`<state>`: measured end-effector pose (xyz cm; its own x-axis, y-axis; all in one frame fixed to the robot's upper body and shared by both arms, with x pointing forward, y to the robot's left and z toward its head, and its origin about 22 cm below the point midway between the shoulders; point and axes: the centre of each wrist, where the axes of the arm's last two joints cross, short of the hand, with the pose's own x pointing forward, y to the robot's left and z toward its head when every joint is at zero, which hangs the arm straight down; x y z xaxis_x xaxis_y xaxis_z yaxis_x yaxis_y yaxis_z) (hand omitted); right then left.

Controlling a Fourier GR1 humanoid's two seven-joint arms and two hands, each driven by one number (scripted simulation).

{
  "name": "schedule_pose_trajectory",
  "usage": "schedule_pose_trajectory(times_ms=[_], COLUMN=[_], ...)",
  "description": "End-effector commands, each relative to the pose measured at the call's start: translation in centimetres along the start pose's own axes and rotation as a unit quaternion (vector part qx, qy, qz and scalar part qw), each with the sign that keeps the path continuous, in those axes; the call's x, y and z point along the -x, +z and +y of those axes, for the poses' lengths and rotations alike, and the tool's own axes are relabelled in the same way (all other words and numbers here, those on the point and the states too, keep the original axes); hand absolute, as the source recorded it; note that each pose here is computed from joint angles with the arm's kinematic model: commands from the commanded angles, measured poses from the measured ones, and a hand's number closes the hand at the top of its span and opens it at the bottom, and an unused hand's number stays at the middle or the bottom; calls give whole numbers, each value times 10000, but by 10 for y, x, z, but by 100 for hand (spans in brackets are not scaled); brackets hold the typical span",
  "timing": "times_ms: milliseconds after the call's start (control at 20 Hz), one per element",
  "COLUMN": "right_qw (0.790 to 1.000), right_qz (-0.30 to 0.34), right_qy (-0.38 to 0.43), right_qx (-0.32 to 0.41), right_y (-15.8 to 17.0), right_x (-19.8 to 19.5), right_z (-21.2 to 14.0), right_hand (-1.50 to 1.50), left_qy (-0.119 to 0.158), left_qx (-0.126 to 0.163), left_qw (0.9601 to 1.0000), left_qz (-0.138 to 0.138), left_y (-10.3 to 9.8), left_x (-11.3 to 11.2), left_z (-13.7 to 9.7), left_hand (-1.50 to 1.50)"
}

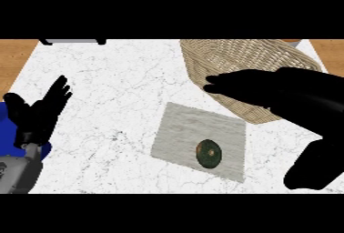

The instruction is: Pick the squash from the placemat and place it in the basket

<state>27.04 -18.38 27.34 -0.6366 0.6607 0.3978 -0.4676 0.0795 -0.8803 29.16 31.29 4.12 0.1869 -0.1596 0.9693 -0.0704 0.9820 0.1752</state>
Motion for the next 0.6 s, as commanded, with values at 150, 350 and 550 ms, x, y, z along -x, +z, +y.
schedule_pose_trajectory(times_ms=[150, 350, 550], right_qw=[9976, 9942, 9952], right_qz=[-308, -448, -462], right_qy=[-565, -887, -774], right_qx=[265, 418, 384], right_y=[39, 44, 28], right_x=[36, 65, 63], right_z=[13, 41, 78], right_hand=[-150, -150, -150], left_qy=[43, 74, -68], left_qx=[-8, 76, 56], left_qw=[10000, 9999, 10000], left_qz=[73, 19, 23], left_y=[9, 5, 1], left_x=[11, 6, -2], left_z=[10, 5, 7], left_hand=[0, 0, 0])
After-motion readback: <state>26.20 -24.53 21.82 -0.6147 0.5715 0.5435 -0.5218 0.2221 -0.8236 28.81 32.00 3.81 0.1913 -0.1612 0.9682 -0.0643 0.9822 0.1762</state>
